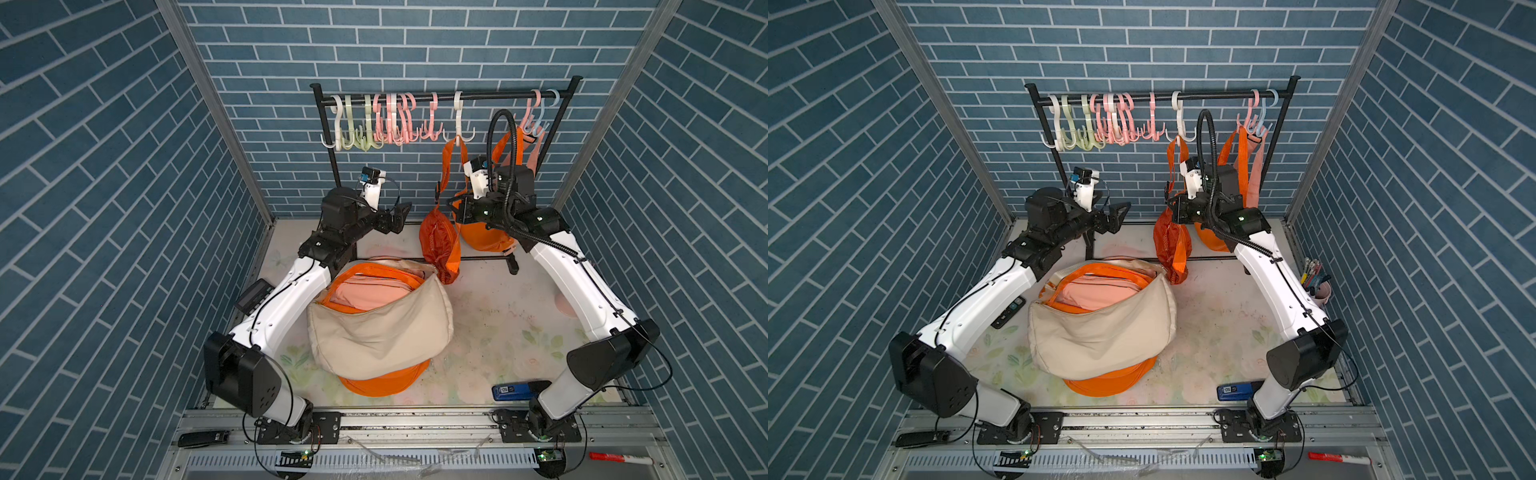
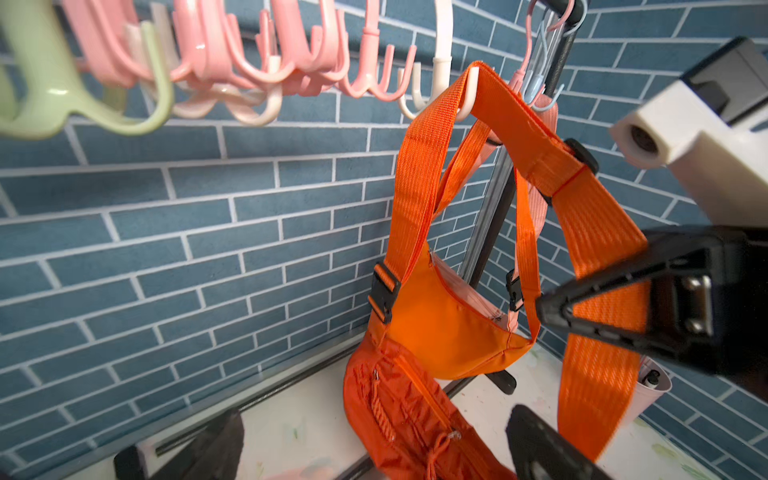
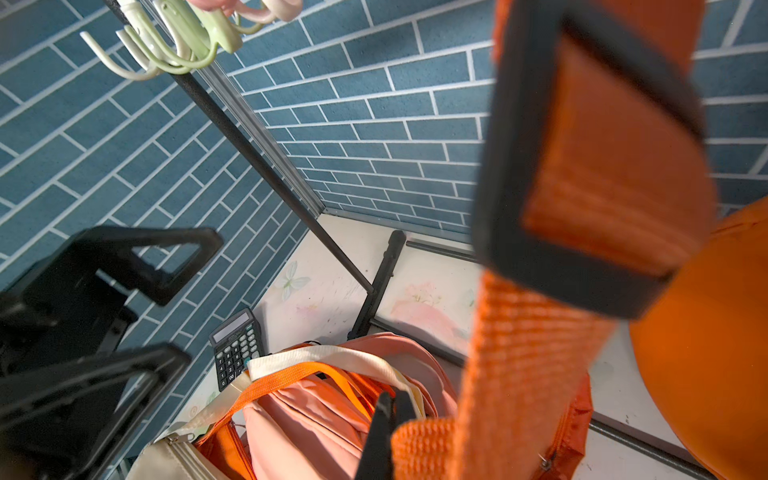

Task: Take the bag off the hook
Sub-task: Pick up the bag from the hook.

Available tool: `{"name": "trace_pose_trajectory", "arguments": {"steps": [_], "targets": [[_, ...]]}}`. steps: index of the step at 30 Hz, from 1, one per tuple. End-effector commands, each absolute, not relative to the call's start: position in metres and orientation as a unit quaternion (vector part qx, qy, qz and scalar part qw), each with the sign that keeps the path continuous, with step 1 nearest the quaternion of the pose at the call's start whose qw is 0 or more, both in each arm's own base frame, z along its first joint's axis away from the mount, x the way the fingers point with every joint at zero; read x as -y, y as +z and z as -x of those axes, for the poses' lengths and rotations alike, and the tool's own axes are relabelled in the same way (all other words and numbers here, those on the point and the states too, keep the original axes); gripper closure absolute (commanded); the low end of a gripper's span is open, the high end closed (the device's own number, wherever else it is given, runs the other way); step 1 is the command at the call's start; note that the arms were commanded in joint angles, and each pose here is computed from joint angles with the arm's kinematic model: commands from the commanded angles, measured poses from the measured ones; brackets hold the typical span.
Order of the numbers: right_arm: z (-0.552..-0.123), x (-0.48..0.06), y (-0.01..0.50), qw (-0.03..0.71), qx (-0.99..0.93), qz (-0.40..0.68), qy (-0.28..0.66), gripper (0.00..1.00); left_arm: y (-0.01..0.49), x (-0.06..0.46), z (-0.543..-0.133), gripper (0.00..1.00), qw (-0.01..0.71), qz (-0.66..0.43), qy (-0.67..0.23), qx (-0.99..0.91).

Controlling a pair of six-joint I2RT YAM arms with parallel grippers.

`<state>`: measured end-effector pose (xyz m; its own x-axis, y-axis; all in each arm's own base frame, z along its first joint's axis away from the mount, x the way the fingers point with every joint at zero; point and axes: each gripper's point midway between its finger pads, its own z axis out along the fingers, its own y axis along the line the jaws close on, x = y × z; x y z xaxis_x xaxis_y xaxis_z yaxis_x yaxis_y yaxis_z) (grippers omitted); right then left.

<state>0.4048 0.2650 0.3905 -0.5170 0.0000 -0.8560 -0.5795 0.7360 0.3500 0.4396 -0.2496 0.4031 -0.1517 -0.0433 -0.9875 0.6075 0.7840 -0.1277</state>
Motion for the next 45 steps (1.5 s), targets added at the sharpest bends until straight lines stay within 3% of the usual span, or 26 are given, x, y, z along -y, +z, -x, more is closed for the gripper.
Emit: {"name": "trace_pose_trajectory", "arguments": {"steps": [1, 23, 34, 42, 45], "targets": [[-0.389, -0.264, 0.403, 0.473, -0.796, 0.202, 0.321, 1.0, 0.418, 0.268, -0.448, 0.01, 0.638, -0.223, -0.278, -0.683], [-0.369, -0.258, 0.384, 0.451, -0.804, 0.191, 0.338, 1.0, 0.406, 0.381, -0.518, 0.04, 0.656, -0.258, -0.36, -0.611], [-0.357, -0.254, 0.377, 0.442, -0.808, 0.193, 0.339, 1.0, 0.424, 0.409, -0.536, 0.1, 0.699, -0.238, -0.335, -0.586], [-0.355, -0.253, 0.368, 0.436, -0.811, 0.194, 0.338, 1.0, 0.431, 0.405, -0.553, 0.27, 0.729, -0.199, -0.3, -0.582], [-0.356, -0.255, 0.361, 0.43, -0.814, 0.194, 0.339, 1.0, 0.434, 0.403, -0.556, 0.49, 0.739, -0.194, -0.291, -0.576]]}}
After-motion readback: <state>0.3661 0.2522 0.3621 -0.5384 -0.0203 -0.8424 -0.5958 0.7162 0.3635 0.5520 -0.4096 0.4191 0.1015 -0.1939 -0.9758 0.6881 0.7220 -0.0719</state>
